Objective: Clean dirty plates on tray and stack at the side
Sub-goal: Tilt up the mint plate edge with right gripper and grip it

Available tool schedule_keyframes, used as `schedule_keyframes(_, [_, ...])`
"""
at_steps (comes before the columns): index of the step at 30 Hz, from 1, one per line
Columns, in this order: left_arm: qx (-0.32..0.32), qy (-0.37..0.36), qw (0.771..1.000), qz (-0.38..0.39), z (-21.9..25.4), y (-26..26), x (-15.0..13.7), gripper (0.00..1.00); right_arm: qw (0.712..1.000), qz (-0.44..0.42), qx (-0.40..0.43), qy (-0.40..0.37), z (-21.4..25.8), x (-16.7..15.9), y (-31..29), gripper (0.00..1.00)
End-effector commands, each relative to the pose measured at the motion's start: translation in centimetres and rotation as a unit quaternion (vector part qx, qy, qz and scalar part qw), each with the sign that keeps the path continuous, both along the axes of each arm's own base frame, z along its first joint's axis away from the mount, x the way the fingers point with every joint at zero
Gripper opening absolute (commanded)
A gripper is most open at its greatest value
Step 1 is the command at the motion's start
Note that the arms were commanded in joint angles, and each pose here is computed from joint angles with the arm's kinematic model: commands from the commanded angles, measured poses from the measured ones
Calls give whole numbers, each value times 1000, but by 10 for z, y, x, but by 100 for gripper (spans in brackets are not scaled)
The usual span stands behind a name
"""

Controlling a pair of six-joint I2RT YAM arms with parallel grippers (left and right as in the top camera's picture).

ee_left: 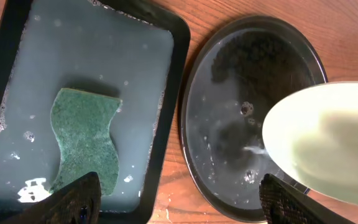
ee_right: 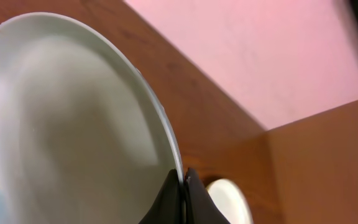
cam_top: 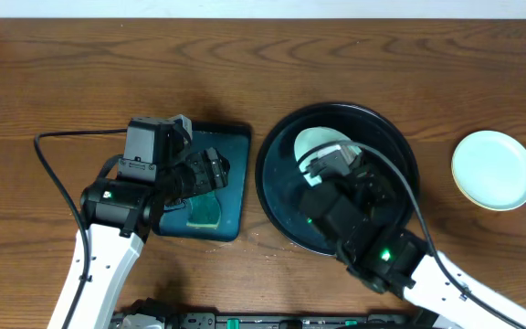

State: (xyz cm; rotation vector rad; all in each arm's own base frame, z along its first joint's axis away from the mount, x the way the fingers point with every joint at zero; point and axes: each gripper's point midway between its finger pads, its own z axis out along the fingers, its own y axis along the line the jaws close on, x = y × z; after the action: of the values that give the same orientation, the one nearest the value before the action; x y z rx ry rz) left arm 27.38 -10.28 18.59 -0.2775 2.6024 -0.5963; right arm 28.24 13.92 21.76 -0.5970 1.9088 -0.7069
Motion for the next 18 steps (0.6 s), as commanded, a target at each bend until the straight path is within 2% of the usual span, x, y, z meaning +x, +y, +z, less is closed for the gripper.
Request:
schedule_keyframes(1, [-4, -12, 1000, -7, 10, -2, 3, 82, 996, -23, -59, -58, 29, -10, -5, 1])
schedule_keyframes(10, [-4, -12, 1000, -7, 10, -2, 3, 83, 988, -9, -129, -86, 45, -27, 6, 1])
schedule_keyframes(18, [-4, -12, 1000, -7, 10, -2, 3, 83, 989, -1, -118, -93, 48, -28, 12, 1])
